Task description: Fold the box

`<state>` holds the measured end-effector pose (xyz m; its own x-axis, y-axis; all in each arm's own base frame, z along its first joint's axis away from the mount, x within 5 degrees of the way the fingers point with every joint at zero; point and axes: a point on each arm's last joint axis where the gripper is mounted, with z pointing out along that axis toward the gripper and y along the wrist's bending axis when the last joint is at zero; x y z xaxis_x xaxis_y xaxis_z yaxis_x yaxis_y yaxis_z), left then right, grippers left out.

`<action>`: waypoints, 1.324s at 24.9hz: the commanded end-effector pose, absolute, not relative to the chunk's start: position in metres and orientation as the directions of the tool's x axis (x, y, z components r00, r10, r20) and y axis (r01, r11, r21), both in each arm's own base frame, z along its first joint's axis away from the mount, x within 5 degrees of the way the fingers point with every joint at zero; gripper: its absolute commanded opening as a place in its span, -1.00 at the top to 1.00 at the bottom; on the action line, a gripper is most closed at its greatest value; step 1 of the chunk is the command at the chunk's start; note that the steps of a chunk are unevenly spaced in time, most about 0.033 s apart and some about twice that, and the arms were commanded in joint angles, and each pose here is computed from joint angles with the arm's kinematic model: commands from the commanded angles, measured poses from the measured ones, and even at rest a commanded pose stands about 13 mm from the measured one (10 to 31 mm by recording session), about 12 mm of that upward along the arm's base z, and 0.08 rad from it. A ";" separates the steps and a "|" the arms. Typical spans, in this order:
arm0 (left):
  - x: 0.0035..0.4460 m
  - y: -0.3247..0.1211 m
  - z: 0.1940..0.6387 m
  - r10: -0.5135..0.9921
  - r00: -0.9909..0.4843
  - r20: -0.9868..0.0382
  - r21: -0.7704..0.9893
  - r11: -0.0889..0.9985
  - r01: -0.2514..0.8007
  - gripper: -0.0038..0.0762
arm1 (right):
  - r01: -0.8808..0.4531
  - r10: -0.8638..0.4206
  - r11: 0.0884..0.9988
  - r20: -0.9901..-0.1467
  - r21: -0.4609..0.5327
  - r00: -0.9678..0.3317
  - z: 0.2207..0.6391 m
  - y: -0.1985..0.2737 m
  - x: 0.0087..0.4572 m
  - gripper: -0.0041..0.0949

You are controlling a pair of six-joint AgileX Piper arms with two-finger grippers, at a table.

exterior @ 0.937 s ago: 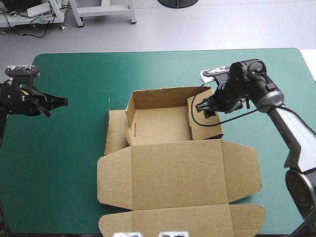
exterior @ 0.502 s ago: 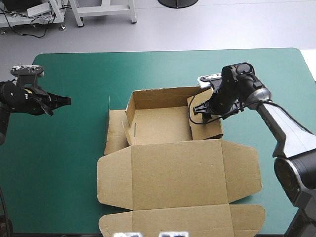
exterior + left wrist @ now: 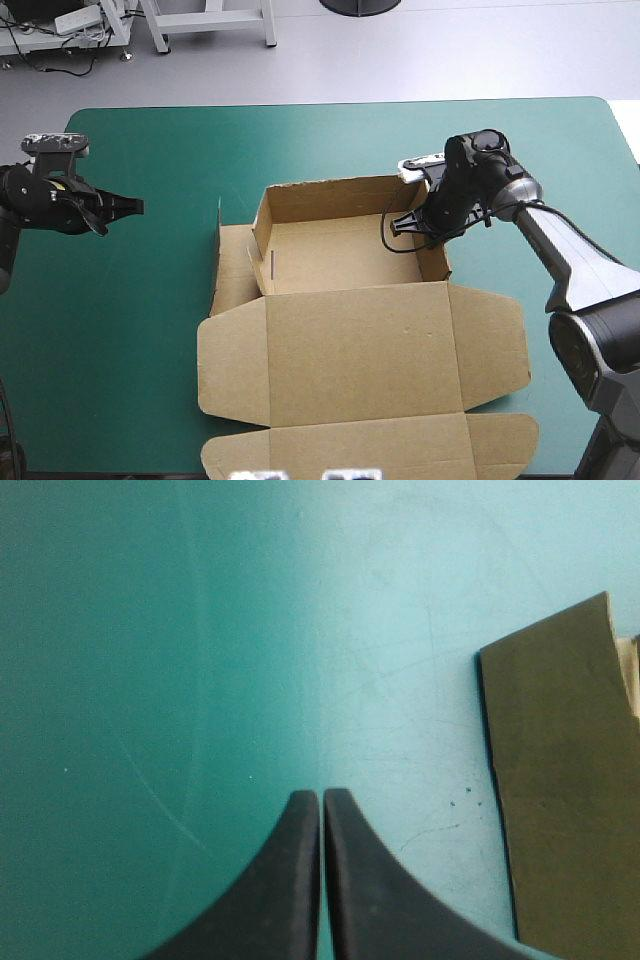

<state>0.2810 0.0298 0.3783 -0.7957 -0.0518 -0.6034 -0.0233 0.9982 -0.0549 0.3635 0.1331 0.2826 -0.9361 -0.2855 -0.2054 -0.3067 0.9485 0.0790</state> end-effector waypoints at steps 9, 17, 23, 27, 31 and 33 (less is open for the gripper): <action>0.290 0.027 0.387 -0.077 -0.734 -0.675 -0.109 0.994 -0.004 0.90 | -0.279 -0.154 0.954 -0.628 0.106 -0.763 0.437 0.048 0.332 0.97; 0.337 0.007 0.350 -0.090 -0.742 -0.665 -0.338 0.922 0.191 0.90 | -0.304 -0.037 0.931 -0.774 0.204 -0.632 0.490 0.011 0.285 0.97; 0.354 -0.015 0.342 -0.129 -0.719 -0.683 -0.541 0.752 0.378 0.90 | -0.356 -0.011 0.901 -0.807 0.249 -0.591 0.504 0.019 0.269 0.97; 0.354 -0.025 0.353 -0.175 -0.673 -0.719 -0.610 0.623 0.490 0.90 | -0.376 -0.002 0.887 -0.812 0.268 -0.584 0.506 0.022 0.267 0.97; 0.352 -0.031 0.365 -0.213 -0.624 -0.752 -0.628 0.520 0.579 0.90 | -0.381 0.000 0.883 -0.812 0.274 -0.583 0.507 0.022 0.266 0.96; 0.351 -0.032 0.368 -0.231 -0.617 -0.752 -0.638 0.490 0.594 0.90 | -0.381 0.000 0.883 -0.812 0.274 -0.583 0.507 0.022 0.266 0.96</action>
<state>0.3602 -0.0275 0.3326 -0.6968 -0.1537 -0.7006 0.5087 0.5827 -0.6338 0.2856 0.0175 0.4850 -0.6396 -0.0179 -0.7685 -0.3387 0.9040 0.2609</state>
